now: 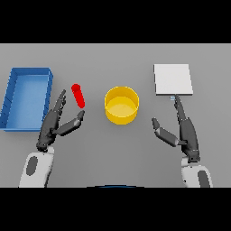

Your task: Pick up the red beaker and tilt it to pour out 1 green nut into yellow bowl. Pick up the yellow bowl and place it on the metallic measuring scale.

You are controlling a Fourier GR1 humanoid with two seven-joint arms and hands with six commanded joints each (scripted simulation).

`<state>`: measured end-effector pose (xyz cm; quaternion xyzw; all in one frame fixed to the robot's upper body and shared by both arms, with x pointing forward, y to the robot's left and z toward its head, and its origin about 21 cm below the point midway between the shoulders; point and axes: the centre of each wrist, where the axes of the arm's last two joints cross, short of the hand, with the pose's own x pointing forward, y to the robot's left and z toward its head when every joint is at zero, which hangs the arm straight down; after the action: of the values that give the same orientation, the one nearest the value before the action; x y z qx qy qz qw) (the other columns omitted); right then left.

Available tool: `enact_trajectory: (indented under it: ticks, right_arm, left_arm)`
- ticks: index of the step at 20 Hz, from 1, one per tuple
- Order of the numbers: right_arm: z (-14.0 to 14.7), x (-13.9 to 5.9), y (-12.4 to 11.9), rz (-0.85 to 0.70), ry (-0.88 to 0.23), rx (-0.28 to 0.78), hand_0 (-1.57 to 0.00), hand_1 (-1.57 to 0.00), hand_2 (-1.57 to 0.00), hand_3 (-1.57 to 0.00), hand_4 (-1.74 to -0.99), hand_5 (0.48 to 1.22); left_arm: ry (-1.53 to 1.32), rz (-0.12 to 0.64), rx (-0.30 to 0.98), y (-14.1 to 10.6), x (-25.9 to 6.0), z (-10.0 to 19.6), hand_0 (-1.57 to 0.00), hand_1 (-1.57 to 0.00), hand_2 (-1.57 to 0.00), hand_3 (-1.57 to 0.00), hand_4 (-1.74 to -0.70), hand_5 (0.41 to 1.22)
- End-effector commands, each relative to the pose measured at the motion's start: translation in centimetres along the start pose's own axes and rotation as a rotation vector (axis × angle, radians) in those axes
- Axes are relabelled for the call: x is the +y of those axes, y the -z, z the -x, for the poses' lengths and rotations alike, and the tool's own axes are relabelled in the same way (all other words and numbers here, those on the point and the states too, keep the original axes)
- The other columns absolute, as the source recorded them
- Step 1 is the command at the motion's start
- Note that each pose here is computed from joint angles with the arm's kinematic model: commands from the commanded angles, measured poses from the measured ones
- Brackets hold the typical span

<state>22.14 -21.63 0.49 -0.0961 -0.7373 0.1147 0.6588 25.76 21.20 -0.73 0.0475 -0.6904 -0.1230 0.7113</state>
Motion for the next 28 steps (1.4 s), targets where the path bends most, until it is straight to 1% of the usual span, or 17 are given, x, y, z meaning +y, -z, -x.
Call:
enact_trajectory:
  ticks: [1,2,3,4,5,7,9,13,14,16,18,19,20,23,26,27,28]
  right_arm:
    - [0.0,-0.2,0.1,0.003,0.001,-0.006,0.00,0.00,0.00,0.00,-1.260,0.633]
    - [0.1,-0.2,0.2,-0.003,0.013,-0.009,0.00,0.00,0.00,0.00,-1.267,0.632]
    - [0.1,-0.1,0.4,-0.004,0.026,-0.012,0.00,0.00,0.00,0.00,-1.273,0.632]
    - [0.2,-0.2,0.5,0.000,0.021,-0.014,0.00,0.00,0.00,0.00,-1.280,0.634]
    - [0.0,0.0,0.4,0.000,0.017,-0.039,0.00,0.00,0.00,0.00,-1.281,0.635]
    - [-0.2,-0.1,0.7,-0.004,0.009,-0.032,0.00,0.00,0.00,0.00,-1.274,0.635]
    - [-0.1,0.1,0.4,-0.006,0.010,-0.015,0.00,0.00,0.00,0.00,-1.267,0.635]
    - [-0.2,-0.3,0.3,0.000,0.014,-0.026,0.00,0.00,0.00,0.00,-1.270,0.642]
    - [0.0,-0.3,0.3,-0.001,0.014,-0.013,0.00,0.00,0.00,0.00,-1.272,0.644]
    - [0.0,-0.3,0.0,-0.001,0.008,-0.028,0.00,0.00,0.00,0.00,-1.267,0.644]
    - [-0.2,-0.4,0.4,0.005,0.024,-0.020,0.00,0.00,0.00,0.00,-1.269,0.642]
    - [-0.1,-0.1,0.3,0.002,0.023,-0.019,0.00,0.00,0.00,0.00,-1.268,0.641]
    - [-0.2,-0.3,0.4,0.008,0.025,-0.015,0.00,0.00,0.00,0.00,-1.265,0.638]
    - [-0.2,-0.5,0.5,0.012,0.009,-0.010,0.00,0.00,0.00,0.00,-1.264,0.640]
    - [-0.1,-0.5,0.2,0.011,0.003,-0.017,0.00,0.00,0.00,0.00,-1.261,0.641]
    - [-0.1,-0.4,0.3,0.011,0.007,-0.013,0.00,0.00,0.00,0.00,-1.259,0.642]
    - [-0.3,-0.4,0.5,0.014,0.011,-0.012,0.00,0.00,0.00,0.00,-1.260,0.642]
  left_arm:
    - [0.003,0.001,-0.007,0.5,-0.1,0.2,0.00,0.00,0.00,0.00,-1.23,0.629]
    - [0.008,0.007,-0.006,1.3,-0.2,0.2,0.00,0.00,0.00,0.00,-1.23,0.636]
    - [0.004,0.007,-0.007,1.5,-0.3,0.6,0.00,0.00,0.00,0.00,-1.24,0.641]
    - [0.008,0.004,-0.010,2.2,-0.4,0.5,0.00,0.00,0.00,0.00,-1.25,0.650]
    - [0.014,0.005,-0.008,2.8,-0.3,0.5,0.00,0.00,0.00,0.00,-1.25,0.660]
    - [0.019,0.007,-0.009,3.7,-0.6,0.7,0.00,0.00,0.00,0.00,-1.27,0.673]
    - [0.014,0.000,-0.005,4.5,-0.1,1.0,0.00,0.00,0.00,0.00,-1.28,0.680]
    - [0.019,0.024,0.003,6.4,-0.6,0.8,0.00,0.00,0.00,0.00,-1.30,0.689]
    - [0.028,0.024,-0.001,6.6,-1.0,0.8,0.00,0.00,0.00,0.00,-1.30,0.691]
    - [0.031,0.028,0.018,7.6,-1.7,0.5,0.00,0.00,0.00,0.00,-1.29,0.686]
    - [0.033,0.026,0.021,8.0,-1.6,0.6,0.00,0.00,0.00,0.00,-1.29,0.683]
    - [0.035,0.027,0.021,8.4,-1.4,0.6,0.00,0.00,0.00,0.00,-1.29,0.683]
    - [0.030,0.030,0.023,8.7,-1.4,0.5,0.00,0.00,0.00,0.00,-1.29,0.683]
    - [0.002,0.040,0.003,9.3,-1.6,0.9,0.00,0.00,0.00,0.00,-1.32,0.692]
    - [-0.030,0.029,-0.003,9.7,-1.7,1.1,0.00,0.00,0.00,0.00,-1.35,0.704]
    - [-0.049,0.023,-0.006,9.9,-2.1,1.2,0.00,-0.03,-0.07,-0.03,-1.38,0.724]
    - [-0.068,0.015,-0.013,10.1,-2.4,1.0,-0.12,-0.15,-0.18,-0.12,-1.41,0.750]
